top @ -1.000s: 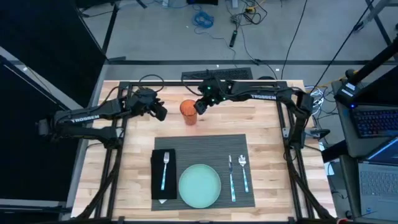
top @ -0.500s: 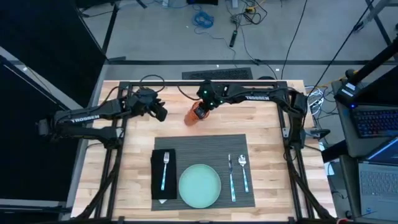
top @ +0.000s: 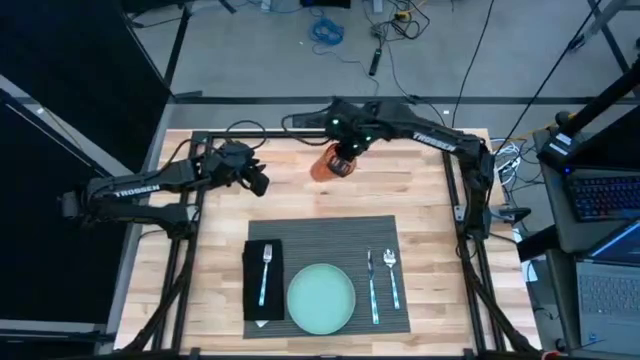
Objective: Set table place
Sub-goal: Put the orange cup on the gray table mat
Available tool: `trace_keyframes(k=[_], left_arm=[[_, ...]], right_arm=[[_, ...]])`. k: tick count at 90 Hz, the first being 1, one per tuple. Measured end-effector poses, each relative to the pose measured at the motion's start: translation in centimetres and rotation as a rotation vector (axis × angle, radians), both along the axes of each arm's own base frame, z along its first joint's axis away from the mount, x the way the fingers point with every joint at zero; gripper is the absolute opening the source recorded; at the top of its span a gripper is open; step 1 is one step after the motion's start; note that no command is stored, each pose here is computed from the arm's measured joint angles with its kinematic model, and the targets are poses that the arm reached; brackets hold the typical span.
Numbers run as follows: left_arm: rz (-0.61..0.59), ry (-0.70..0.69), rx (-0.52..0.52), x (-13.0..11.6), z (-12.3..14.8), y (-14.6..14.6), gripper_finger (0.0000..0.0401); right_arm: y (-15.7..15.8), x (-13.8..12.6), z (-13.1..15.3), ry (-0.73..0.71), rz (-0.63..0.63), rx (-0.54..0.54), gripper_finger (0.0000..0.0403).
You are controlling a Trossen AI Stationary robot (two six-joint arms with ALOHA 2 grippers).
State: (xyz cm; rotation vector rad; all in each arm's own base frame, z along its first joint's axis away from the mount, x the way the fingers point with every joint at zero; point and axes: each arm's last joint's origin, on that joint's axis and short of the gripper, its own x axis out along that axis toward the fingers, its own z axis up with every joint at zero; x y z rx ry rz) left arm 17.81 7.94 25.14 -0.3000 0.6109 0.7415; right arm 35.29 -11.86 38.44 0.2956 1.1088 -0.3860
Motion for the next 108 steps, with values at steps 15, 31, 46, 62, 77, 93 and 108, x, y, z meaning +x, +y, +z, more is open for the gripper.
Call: trace_keyframes(k=[15, 31, 46, 62, 77, 93, 108], left_arm=[[-0.077, 0.0, -0.001, 0.2, 0.1, -0.1, 0.0105], [-0.144, 0.008, 0.018, 0.3, 0.1, -0.2, 0.0105], [-0.206, 0.012, 0.021, 0.4, 0.2, -0.2, 0.0105], [-0.288, 0.015, 0.024, 0.5, 0.2, -0.4, 0.0105], [-0.334, 0.003, 0.024, 0.6, 0.3, -0.5, 0.0105], [-0.362, -0.009, 0.006, 0.6, 0.3, -0.6, 0.0105], [-0.358, -0.015, 0.003, 0.6, 0.3, -0.6, 0.0105]], right_arm=[[2.2, -1.0, 0.4, 0.116, -0.037, 0.068, 0.0], [5.4, 0.3, -1.6, 0.175, -0.022, 0.143, 0.0], [7.4, 0.8, -3.8, 0.255, -0.073, 0.2, 0.0], [8.9, 1.2, -6.5, 0.322, -0.142, 0.247, 0.0], [10.1, 1.8, -9.1, 0.325, -0.178, 0.262, 0.0], [10.9, 2.2, -11.3, 0.314, -0.187, 0.288, 0.0], [11.0, 2.0, -12.6, 0.341, -0.198, 0.285, 0.0]])
